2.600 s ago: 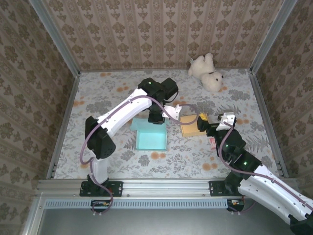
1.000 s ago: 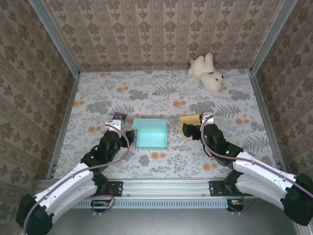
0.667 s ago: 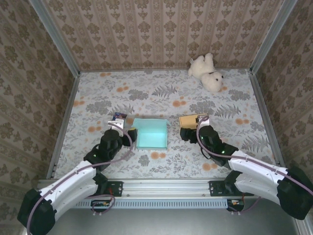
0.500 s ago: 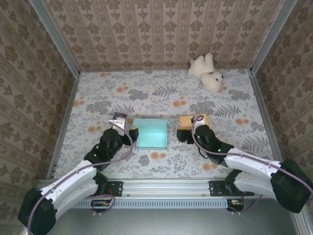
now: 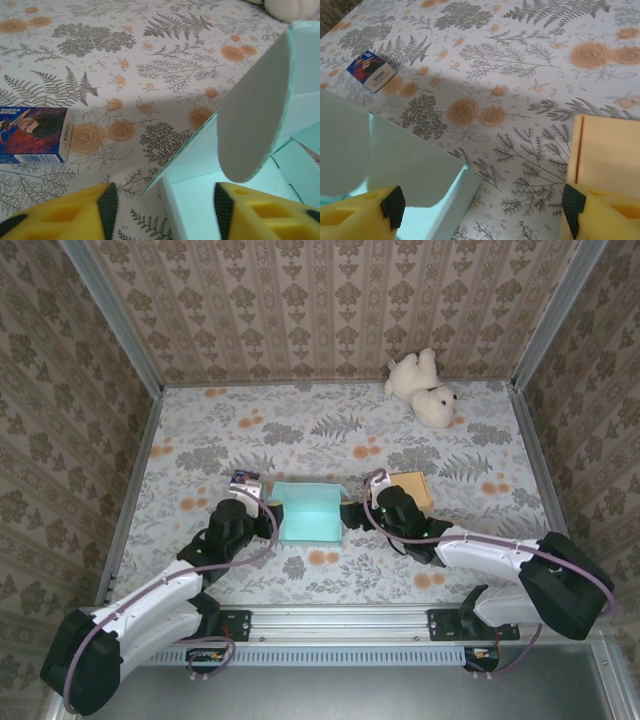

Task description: Fold the paper box

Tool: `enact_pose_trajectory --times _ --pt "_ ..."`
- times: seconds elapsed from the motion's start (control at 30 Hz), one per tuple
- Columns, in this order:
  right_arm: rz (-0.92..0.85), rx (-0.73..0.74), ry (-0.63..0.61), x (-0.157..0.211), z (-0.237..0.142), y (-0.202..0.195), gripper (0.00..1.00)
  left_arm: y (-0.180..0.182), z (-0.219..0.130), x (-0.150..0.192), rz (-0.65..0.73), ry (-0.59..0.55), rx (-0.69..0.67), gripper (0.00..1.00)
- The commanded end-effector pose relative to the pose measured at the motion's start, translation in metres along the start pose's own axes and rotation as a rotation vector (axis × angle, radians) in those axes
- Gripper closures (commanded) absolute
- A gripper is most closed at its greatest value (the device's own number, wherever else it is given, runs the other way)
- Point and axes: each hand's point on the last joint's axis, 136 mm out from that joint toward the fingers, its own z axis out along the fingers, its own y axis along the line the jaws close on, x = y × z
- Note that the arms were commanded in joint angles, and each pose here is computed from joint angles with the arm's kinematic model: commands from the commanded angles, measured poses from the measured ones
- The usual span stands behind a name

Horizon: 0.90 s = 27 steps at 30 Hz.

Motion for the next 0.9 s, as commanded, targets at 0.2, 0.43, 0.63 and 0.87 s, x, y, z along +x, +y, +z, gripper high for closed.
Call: enact_pose_trajectory --times 0.2,0.43,0.63,0.87 --pt "-0.086 -0.079 -0.026 -0.015 0.010 0.034 0.17 -0.013 -0.004 -0.028 -0.029 -0.048 0.052 0.63" --pt "-0.112 -0.078 -0.012 -0.012 0.015 0.039 0.18 -0.023 -0.003 -0.031 -0.066 -0.024 0.103 0.83" --pt "-0.131 -0.067 0.000 -0.007 0.018 0.039 0.18 -0.020 0.000 -0.022 -0.051 -0.018 0.092 0.95" --pt "-0.178 -0.062 0.012 0.000 0.017 0.041 0.21 -0.013 -0.002 -0.011 -0.059 -0.044 0.069 0.99"
